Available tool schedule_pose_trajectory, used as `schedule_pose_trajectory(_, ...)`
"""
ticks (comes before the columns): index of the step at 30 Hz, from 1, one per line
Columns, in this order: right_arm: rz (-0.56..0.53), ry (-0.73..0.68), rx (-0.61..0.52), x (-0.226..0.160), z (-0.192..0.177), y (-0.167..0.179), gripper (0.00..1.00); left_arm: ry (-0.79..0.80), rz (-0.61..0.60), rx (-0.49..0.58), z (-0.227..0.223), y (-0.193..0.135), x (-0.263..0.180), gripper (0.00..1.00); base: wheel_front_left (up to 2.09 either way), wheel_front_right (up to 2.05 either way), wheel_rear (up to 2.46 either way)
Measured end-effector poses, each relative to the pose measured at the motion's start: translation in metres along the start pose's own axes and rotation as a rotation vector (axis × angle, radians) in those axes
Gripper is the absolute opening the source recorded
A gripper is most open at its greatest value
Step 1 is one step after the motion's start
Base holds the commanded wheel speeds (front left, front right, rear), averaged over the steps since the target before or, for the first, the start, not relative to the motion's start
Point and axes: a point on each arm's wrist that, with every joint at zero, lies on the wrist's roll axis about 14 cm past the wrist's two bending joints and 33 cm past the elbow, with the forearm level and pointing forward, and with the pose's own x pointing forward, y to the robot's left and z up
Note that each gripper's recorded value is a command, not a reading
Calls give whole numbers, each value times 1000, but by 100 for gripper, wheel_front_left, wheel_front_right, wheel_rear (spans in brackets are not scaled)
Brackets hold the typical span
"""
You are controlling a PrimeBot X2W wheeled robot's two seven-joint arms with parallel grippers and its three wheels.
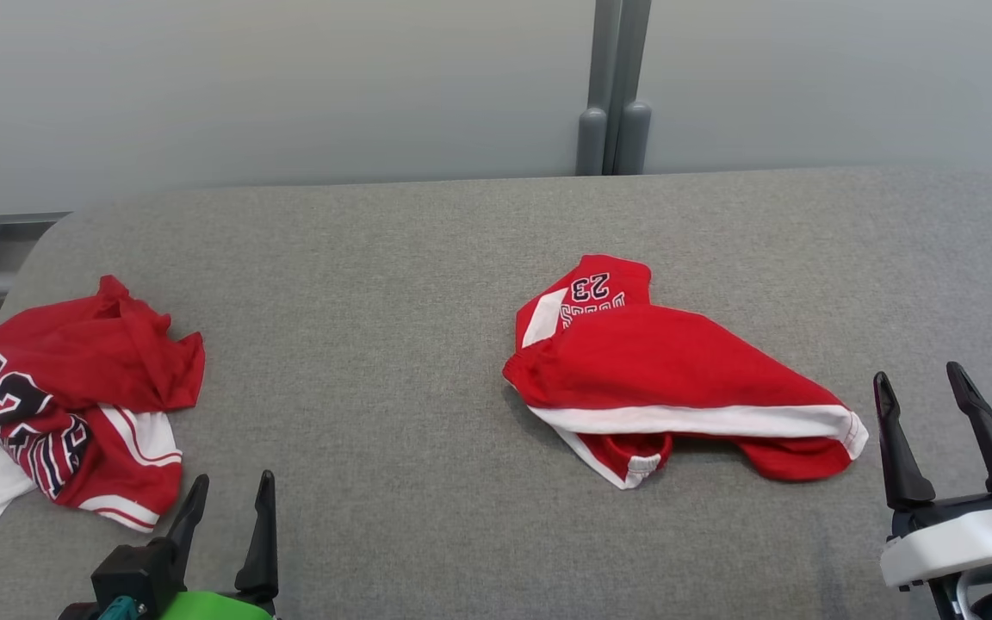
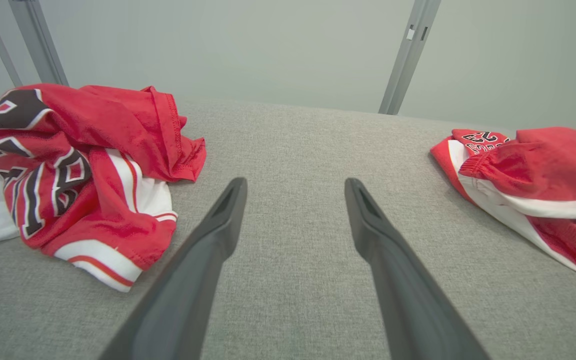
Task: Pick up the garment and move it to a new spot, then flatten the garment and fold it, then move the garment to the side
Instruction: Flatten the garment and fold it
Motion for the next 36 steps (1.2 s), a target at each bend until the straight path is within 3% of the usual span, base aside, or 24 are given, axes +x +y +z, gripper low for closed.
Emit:
schedule_pose_trajectory(14, 61, 12, 18, 7, -5, 22, 100, -39, 50, 0, 7, 15, -14, 100, 0, 0, 0)
schedule_pose_trajectory(36, 37, 112, 59, -5, -37, 20, 100, -27, 55, -11, 1, 14, -15, 100, 0, 0, 0)
